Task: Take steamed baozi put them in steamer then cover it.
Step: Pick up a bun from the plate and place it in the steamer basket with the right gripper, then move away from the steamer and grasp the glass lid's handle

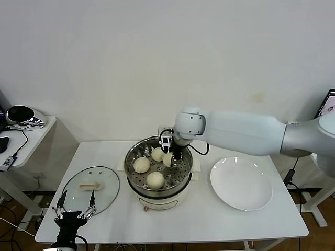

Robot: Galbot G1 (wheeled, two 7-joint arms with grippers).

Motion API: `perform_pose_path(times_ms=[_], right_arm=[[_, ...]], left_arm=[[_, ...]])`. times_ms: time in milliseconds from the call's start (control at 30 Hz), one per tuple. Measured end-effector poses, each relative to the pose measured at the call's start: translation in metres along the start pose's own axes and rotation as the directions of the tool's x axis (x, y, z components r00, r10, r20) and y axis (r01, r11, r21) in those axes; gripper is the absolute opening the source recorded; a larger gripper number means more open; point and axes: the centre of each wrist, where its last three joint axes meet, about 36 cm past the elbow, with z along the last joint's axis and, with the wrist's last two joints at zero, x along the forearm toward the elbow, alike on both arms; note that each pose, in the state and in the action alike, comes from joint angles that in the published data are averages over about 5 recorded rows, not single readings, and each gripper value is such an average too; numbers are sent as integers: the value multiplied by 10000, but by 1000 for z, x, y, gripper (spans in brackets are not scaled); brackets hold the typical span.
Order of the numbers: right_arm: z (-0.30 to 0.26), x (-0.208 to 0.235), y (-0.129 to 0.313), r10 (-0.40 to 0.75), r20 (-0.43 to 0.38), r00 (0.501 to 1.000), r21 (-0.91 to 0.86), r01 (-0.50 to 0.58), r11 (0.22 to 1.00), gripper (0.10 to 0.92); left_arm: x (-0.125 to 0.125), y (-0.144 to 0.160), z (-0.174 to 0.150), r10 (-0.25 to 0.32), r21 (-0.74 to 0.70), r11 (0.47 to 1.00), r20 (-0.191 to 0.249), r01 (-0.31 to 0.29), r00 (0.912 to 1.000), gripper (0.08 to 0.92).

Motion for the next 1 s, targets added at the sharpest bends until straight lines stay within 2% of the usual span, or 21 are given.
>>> perform_pose_path(times_ms=[400,633,833,1000], right_arm=[[3,-16,8,-109,-301,9995,110,112,9999,622],[6,-10,8,1,-156,9999,51,0,10000,788],[17,5,14,518,406,9978,-114,-514,9986,822],[41,12,34,1554,1565,9754,-627,-1472,9871,823]], left_arm=[[-2,0,2,-43,18,10000,4,43,10000,823],[-3,-1,3,-34,32,10000,0,34,10000,823],[-7,0,5,-31,38,10000,15,31,10000,823],[-10,1,8,-121,0,9999,9,121,9999,823]])
